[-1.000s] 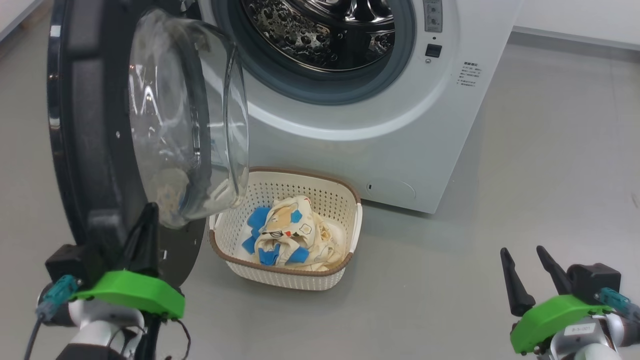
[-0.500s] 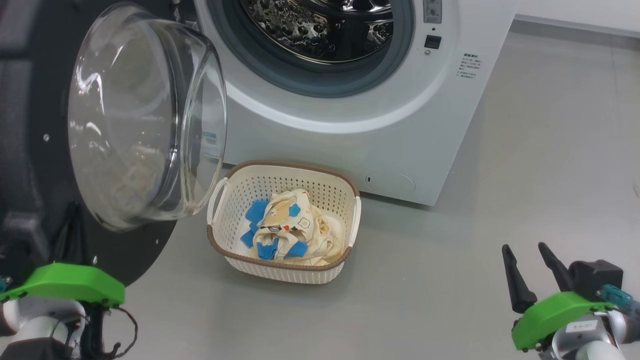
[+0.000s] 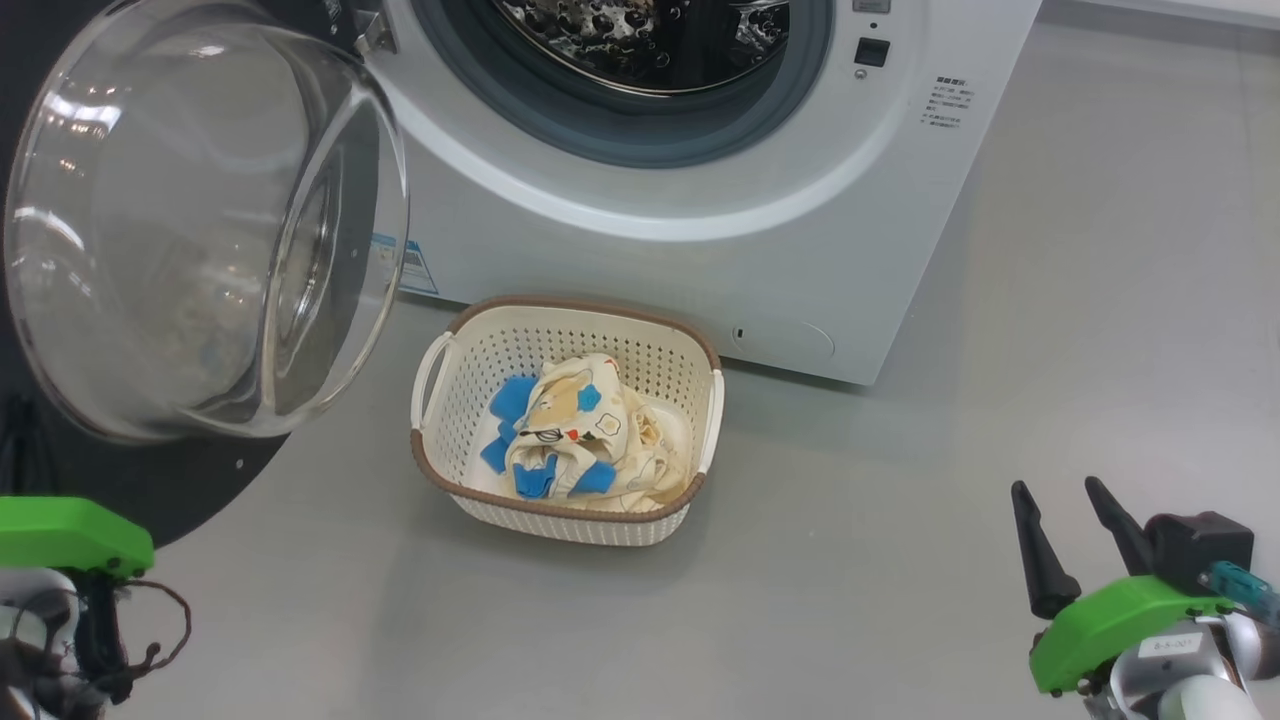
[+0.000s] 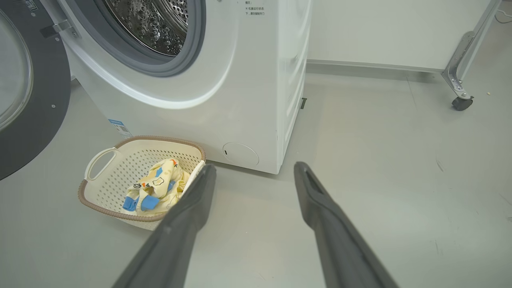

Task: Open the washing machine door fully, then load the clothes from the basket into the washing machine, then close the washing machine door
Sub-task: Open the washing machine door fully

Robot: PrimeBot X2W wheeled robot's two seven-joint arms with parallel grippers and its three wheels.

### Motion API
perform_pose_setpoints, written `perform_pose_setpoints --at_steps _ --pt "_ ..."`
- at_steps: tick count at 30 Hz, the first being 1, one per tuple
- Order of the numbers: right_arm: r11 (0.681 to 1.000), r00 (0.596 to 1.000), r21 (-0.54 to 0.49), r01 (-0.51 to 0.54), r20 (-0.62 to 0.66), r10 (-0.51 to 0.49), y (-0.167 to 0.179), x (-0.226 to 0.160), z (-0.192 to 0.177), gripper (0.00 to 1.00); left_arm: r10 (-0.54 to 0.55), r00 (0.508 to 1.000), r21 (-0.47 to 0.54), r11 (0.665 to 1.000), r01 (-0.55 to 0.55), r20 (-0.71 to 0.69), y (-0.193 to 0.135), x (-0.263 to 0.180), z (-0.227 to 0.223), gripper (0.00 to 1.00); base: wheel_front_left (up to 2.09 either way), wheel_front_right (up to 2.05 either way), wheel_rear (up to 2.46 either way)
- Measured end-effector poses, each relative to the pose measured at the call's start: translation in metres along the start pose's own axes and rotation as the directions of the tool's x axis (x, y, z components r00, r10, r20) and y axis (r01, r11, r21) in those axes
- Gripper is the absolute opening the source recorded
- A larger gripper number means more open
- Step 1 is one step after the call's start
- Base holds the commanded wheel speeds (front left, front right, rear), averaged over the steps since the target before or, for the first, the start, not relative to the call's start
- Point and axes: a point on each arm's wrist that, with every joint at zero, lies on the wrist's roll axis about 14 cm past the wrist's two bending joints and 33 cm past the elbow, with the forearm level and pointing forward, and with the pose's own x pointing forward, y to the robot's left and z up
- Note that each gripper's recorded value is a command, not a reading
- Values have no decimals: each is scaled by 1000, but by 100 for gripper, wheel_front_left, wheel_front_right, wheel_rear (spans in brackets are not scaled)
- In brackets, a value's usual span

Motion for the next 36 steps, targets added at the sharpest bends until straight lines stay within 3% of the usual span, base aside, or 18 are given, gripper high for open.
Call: perform_pose_setpoints --at_steps 10,20,29,36 --pt "1000 1000 -8 -4 -2 4 1 3 1 100 138 990 26 990 -138 1 46 14 7 0 0 0 0" --pt "1000 1000 -10 -19 -5 19 6 5 1 100 188 982 51 981 -188 2 61 18 9 0 0 0 0" --pt "1000 1000 -11 -20 -1 20 6 5 3 100 185 983 53 981 -185 1 58 17 7 0 0 0 0" --pt "1000 1000 -12 -9 12 9 3 2 7 100 130 991 54 990 -130 12 37 5 -1 0 0 0 0"
